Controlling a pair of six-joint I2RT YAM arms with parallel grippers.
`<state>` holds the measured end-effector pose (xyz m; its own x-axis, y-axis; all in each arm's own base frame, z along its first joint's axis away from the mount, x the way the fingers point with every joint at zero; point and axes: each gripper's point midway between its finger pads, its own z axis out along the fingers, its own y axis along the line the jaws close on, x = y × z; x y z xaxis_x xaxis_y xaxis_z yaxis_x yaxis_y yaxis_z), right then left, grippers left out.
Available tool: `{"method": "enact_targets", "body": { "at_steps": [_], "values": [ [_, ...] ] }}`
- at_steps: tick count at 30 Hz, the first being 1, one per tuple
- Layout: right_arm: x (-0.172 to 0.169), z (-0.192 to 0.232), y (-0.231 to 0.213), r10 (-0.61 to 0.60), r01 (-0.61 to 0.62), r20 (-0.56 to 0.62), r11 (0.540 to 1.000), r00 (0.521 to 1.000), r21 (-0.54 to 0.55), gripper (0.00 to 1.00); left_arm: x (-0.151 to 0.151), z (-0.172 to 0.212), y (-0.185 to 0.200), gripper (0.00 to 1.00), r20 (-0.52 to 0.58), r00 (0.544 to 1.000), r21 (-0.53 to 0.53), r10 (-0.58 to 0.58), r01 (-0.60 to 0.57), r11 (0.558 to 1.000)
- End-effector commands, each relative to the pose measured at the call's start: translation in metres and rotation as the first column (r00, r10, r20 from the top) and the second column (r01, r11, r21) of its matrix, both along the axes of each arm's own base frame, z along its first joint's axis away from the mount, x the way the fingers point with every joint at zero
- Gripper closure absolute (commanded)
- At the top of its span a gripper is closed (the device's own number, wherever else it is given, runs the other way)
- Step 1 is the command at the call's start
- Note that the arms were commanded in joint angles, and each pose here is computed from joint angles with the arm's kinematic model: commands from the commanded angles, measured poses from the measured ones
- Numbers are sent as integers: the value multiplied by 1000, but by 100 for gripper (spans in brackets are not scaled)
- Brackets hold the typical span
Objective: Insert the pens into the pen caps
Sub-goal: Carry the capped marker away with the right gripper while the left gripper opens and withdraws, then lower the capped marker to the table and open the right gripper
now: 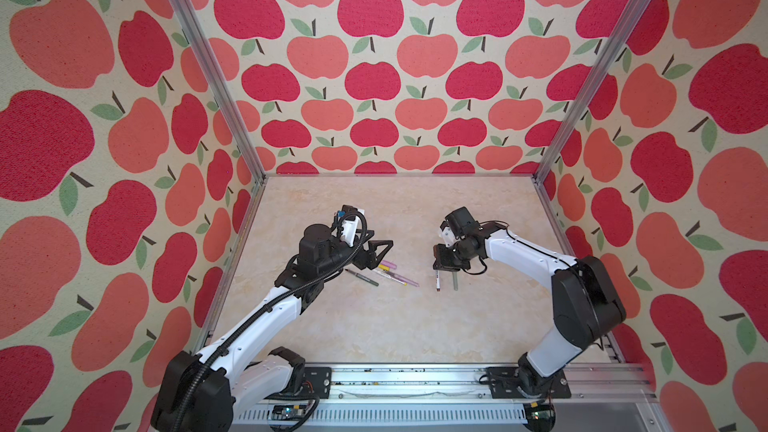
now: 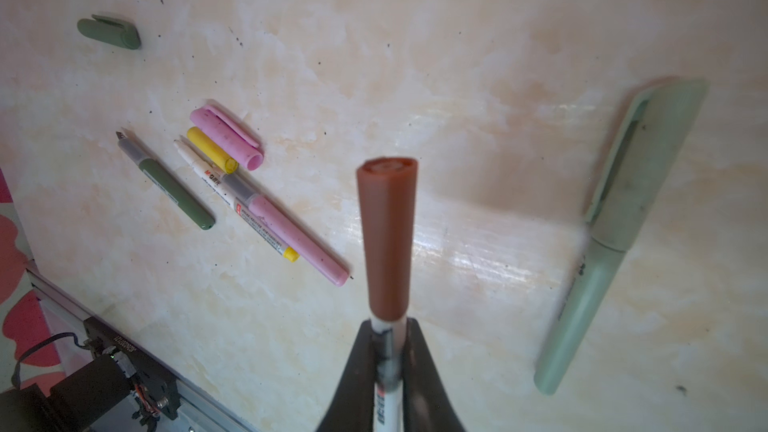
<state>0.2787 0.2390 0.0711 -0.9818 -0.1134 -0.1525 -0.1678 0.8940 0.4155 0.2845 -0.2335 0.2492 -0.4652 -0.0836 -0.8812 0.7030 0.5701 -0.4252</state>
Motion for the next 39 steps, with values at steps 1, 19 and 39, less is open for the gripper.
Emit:
{"method": "enact_targets", "body": {
  "at_steps": [1, 19, 39],
  "values": [
    [-1, -10, 1, -29, 31, -57, 999, 998, 32, 92, 0, -5, 0, 12, -24, 1000, -3, -8, 8, 1000],
    [11, -36, -6, -14, 10, -74, 999, 997, -53, 92, 1, -6, 0, 11, -30, 1000, -3, -5, 5, 1000],
    [19, -50, -20, -17, 8, -64, 991, 998, -137, 82, 3, -1, 2, 11, -25, 1000, -8, -1, 1, 1000]
  ]
}}
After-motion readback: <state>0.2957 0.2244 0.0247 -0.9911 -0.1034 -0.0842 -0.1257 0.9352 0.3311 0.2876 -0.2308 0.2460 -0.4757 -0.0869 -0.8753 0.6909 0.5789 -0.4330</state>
